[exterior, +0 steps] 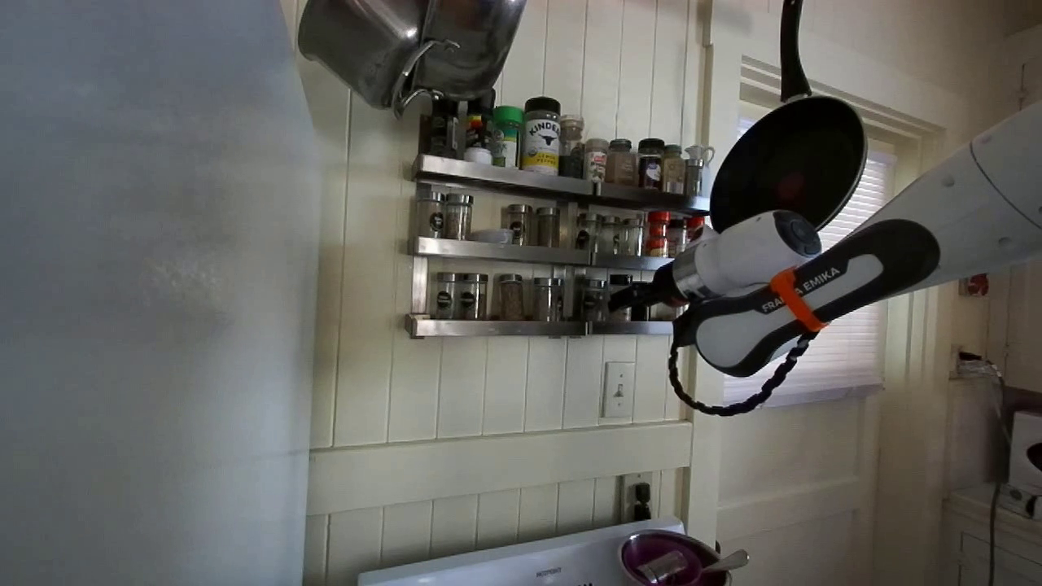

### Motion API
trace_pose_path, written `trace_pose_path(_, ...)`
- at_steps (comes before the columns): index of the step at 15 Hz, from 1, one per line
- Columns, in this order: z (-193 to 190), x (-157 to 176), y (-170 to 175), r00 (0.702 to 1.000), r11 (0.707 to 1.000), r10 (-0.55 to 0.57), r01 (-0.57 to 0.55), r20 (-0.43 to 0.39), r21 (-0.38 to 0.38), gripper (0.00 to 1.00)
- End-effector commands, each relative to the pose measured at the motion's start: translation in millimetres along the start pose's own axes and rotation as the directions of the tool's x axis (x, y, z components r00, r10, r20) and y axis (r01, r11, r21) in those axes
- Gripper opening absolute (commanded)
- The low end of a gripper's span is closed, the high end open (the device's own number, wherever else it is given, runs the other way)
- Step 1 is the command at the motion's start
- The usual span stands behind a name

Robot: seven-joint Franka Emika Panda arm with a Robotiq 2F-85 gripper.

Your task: Place one jar from the bottom shelf on the stovetop.

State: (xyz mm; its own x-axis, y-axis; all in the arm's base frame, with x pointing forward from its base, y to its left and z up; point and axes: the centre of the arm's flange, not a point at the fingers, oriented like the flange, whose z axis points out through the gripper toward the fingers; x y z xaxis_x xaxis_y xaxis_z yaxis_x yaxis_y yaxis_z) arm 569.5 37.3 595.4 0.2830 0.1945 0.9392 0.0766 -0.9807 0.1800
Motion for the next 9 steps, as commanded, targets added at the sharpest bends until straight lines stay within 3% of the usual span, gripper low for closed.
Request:
trace_pose_path(1, 13.6, 2.0, -1.9, 1.0, 1.0, -0.013, 0.013, 0.024, 0.011, 0.68)
trace_pose_path(2, 14.8, 1.3, -2.2, 1.0, 1.0, -0.015, 0.015, 0.026, 0.014, 0.67)
trace_pose_path(7, 20.1, -1.6, -5.3, 0.999, 0.999, -0.034, 0.033, 0.032, 0.032, 0.26)
trace_pose_path(9, 19.4, -0.9, -6.9, 0.999, 0.998, -0.046, 0.045, 0.028, 0.034, 0.23)
